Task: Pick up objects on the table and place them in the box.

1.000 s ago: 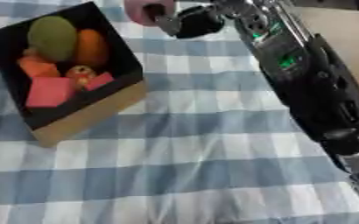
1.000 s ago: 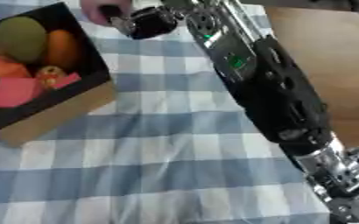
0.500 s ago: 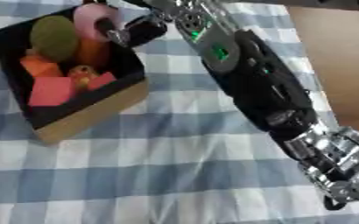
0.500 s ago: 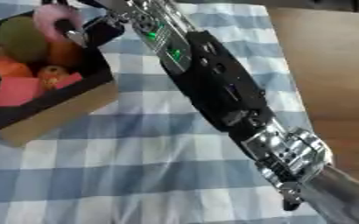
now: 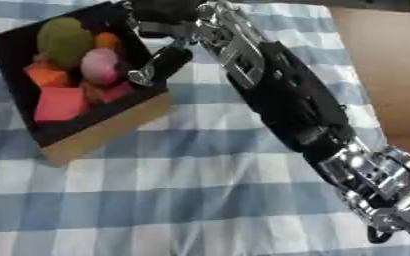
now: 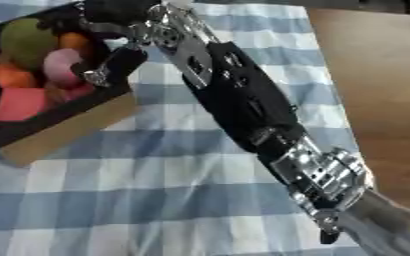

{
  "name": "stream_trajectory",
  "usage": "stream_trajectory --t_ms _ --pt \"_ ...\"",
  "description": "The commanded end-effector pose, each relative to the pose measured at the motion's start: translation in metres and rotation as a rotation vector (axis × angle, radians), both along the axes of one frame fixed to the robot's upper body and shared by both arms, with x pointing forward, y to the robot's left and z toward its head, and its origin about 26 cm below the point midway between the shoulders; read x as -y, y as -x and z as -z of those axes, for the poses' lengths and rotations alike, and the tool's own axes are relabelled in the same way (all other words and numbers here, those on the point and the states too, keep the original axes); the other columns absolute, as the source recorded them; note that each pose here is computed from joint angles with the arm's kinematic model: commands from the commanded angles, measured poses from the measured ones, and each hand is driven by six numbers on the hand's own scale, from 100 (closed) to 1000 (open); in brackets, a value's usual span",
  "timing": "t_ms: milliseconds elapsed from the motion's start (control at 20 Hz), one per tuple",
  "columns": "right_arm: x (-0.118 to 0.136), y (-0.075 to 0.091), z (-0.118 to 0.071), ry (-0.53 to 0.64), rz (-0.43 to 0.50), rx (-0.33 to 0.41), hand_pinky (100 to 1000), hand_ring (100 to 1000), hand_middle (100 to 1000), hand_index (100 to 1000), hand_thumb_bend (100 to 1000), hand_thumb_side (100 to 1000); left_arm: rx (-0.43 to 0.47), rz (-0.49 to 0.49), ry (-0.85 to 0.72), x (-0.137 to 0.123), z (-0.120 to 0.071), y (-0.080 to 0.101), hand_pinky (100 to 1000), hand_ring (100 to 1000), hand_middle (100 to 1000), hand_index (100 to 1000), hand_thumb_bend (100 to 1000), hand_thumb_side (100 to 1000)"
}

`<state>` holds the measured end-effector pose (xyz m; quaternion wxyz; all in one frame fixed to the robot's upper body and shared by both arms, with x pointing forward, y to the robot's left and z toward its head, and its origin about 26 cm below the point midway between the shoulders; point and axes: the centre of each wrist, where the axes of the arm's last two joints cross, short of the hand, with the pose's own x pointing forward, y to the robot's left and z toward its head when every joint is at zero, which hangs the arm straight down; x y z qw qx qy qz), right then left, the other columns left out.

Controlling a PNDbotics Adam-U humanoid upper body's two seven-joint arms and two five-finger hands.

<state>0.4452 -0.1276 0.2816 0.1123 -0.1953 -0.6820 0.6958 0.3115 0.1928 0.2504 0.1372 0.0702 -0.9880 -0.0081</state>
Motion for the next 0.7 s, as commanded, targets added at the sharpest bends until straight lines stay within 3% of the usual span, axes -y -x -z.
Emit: stream_trajectory --t_ms 50,200,250,450,700 --pt "0.007 0.007 -0.022 -0.074 -0.005 0.053 929 924 817 968 100 241 0.038 0.003 -0.002 -0.001 -0.008 0.003 732 883 744 788 580 605" --pt "0.023 0.023 -0.046 -0.243 0.008 0.087 918 895 801 971 100 124 0.036 -0.008 0.002 -0.004 -0.007 0.003 732 884 745 788 578 605" --pt "0.029 0.03 -0.053 -0.299 0.005 0.089 914 887 792 965 100 143 0.034 -0.013 0.003 -0.004 -0.007 0.003 733 884 745 788 577 606" --pt "0.072 0.067 -0.075 -0.555 -0.047 0.089 901 863 770 936 100 283 0.028 -0.045 0.006 -0.01 -0.004 0.003 734 886 746 789 577 607" --pt "0.122 0.113 -0.077 -0.808 -0.097 0.079 897 845 770 919 100 523 0.02 -0.091 0.017 -0.018 -0.001 0.003 734 888 748 789 575 608"
